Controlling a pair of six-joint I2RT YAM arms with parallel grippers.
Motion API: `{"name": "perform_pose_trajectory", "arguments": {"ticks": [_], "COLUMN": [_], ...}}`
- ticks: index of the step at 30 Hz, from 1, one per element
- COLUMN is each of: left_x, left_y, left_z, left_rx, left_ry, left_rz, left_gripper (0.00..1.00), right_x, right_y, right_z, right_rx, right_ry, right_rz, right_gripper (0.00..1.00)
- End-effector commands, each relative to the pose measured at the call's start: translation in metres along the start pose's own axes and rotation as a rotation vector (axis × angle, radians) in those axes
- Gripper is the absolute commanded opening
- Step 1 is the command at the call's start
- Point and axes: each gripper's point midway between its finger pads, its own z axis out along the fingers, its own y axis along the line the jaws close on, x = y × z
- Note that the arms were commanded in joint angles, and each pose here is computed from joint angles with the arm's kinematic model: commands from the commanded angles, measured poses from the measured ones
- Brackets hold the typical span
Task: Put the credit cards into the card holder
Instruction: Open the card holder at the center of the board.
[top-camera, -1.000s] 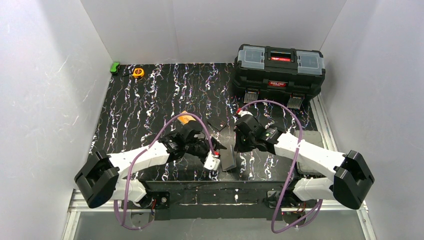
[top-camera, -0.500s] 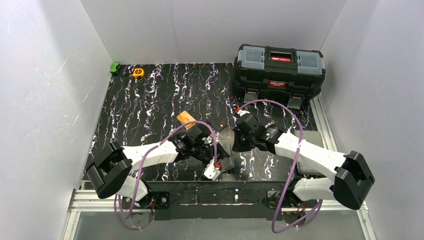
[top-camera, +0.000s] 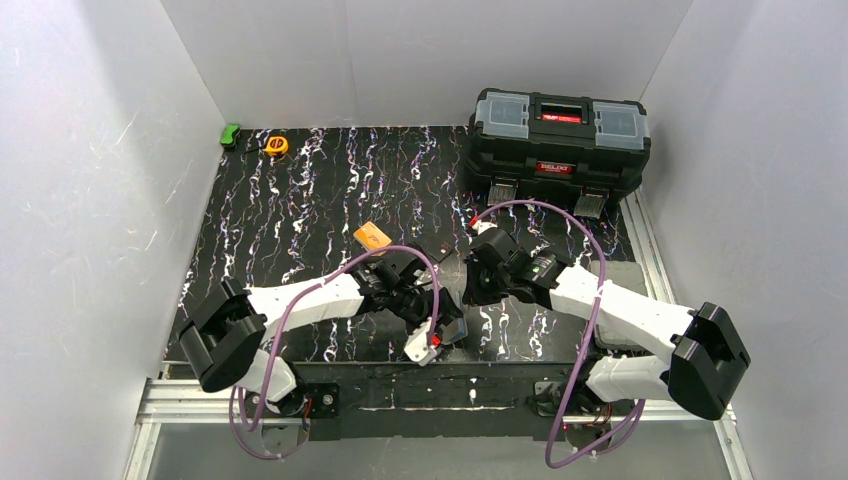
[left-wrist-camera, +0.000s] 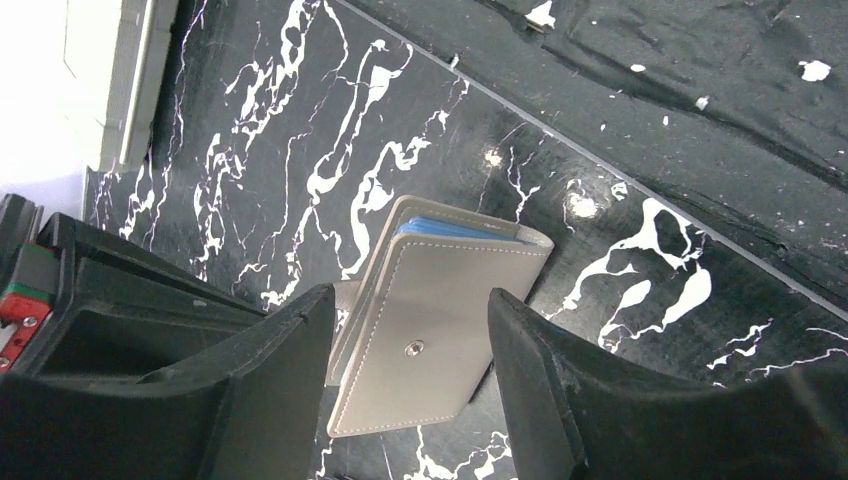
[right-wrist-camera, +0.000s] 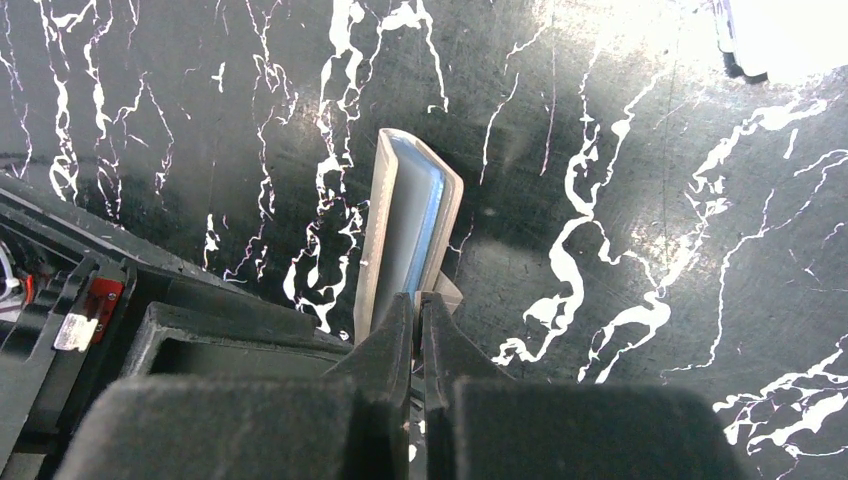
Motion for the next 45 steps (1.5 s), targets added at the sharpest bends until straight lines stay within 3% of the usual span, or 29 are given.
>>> {"name": "perform_pose_trajectory", "arguments": {"ticks": [1,13,20,33,45], "left_x": [-0.009,0.006,0.011,0.028,0.047], "left_y": [-0.002,-0.022,-0.027,-0.036,-0.055], "left_z": [-0.001,0.000,-0.020,-0.038,-0.042], "left_rx": [0.026,0.139,0.156,0.095,0.141], "left_ry": [-0.022,0.042,0.145,0.282,0.386], "left_rz": [0.057,0.031,-0.037,-0.141,-0.335], "left_gripper": [0.56,0.51,0.34,0.29,0.29], "right_x": [-0.023,-0.025,-0.020,-0.005,0.030], "right_y": [0.023,0.029,0.019,0.005,-0.024], "right_z": [-0.012,-0.014,-0.008,0.003,0.028], "right_rx": [-0.075,-0.095,-0.053,-0.011,0.076], "right_ry": [-0.071,-0.079,-0.067,-0.034,0.053], "right_rz": [-0.018,-0.027,-0.040,-0.049,-0.050], "right_gripper": [0.01,0.01,0.01,0.01,0.01]}}
